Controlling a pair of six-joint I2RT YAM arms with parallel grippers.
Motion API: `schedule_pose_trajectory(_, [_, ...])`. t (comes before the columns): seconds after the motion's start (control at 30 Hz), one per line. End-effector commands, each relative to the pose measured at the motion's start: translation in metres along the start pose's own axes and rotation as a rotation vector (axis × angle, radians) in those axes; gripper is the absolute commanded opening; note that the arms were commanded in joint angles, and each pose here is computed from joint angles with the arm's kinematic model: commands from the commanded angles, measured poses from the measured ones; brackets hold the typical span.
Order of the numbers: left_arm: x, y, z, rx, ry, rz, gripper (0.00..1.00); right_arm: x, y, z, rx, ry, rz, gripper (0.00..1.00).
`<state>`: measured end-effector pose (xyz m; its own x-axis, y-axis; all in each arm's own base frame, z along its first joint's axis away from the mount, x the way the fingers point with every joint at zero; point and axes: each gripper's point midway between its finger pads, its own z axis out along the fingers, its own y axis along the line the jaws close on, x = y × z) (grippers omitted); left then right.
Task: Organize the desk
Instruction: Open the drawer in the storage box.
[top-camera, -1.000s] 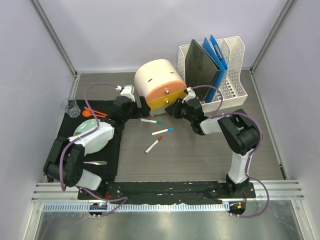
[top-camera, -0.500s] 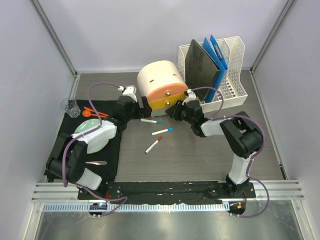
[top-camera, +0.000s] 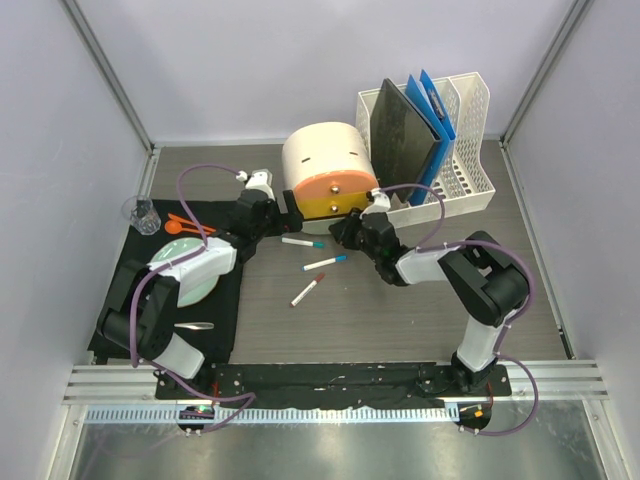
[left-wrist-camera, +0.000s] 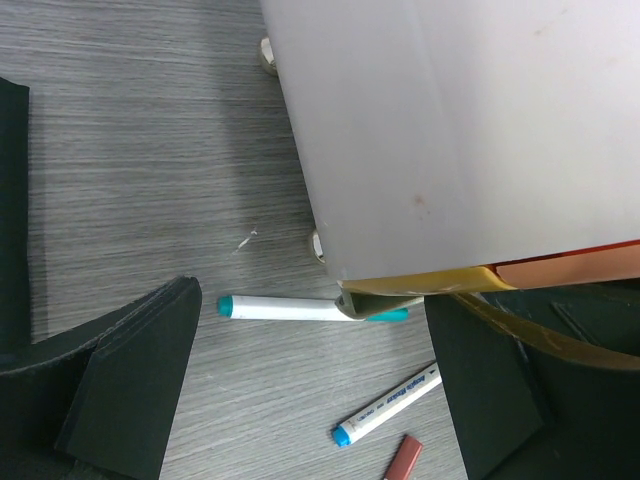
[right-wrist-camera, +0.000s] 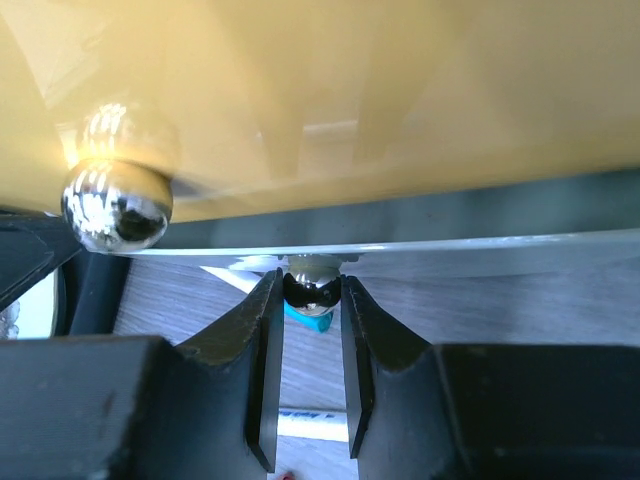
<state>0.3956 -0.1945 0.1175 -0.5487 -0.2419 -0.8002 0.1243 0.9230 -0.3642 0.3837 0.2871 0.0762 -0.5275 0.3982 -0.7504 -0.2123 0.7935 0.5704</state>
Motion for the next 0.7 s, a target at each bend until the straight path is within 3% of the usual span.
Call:
schedule_pose_trajectory(0.0, [-0.026,-0.004,0.001,-0.004,-0.085,-0.022,1.00,0.024,-0.002,-0.018,0.038,0.051,0.024,0.19])
schedule_pose_trajectory(0.23, [-0.024,-0.006,-0.002,0.008,-0.079,-0.019,1.00,0.023,-0.013,-0.032,0.086,0.039,0.036,0.19])
schedule_pose_trajectory(0.67, [-0.022,-0.008,-0.001,0.020,-0.064,-0.013,1.00,0.036,0.005,-0.042,0.004,0.111,0.046,0.20])
